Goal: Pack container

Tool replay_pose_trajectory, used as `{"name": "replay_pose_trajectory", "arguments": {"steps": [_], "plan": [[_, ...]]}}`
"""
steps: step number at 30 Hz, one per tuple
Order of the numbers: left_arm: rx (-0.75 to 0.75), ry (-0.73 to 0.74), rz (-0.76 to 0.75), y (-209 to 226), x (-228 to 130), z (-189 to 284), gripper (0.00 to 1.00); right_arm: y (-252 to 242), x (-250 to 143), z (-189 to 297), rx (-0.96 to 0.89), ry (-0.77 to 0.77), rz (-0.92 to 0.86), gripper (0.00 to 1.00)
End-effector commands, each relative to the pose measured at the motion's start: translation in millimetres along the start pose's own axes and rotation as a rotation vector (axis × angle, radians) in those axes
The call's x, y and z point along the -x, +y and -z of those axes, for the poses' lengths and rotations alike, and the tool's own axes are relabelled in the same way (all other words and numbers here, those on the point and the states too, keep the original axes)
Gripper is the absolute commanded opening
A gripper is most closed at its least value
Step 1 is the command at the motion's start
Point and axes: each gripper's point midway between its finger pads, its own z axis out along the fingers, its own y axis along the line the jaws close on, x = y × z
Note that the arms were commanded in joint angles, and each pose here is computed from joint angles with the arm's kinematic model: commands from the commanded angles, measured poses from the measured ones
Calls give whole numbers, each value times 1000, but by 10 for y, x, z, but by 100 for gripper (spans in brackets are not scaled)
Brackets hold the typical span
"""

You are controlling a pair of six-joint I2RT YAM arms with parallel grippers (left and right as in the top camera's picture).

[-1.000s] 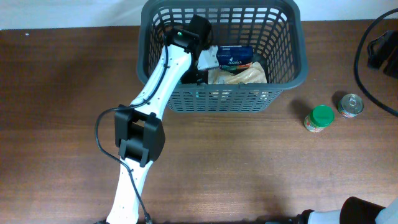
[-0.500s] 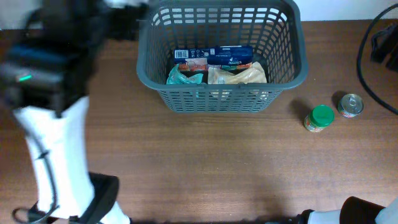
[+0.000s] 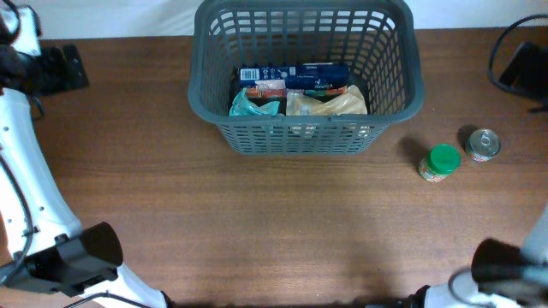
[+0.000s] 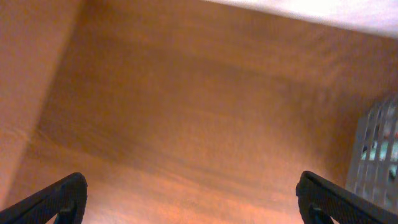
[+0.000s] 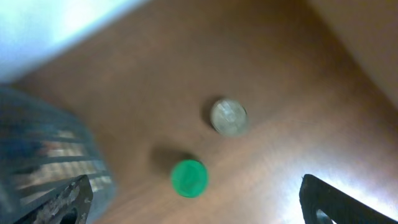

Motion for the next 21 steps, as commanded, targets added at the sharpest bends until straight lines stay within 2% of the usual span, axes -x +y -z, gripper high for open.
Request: {"name": "replay_pose_trajectory", "arguments": {"steps": [1, 12, 17, 21], "plan": [[-28, 69, 25, -29, -178, -167, 99, -170, -162, -541, -131, 134, -17, 99], [-32, 115, 26, -40, -291, -286, 99, -654, -291, -1949, -103, 348, -182, 99], [-32, 115, 26, -40, -292, -286, 99, -405, -476, -2497, -4, 435, -192, 99], [-32, 115, 26, -38, -292, -286, 99, -322, -519, -2712, -7, 441, -187, 99]]}}
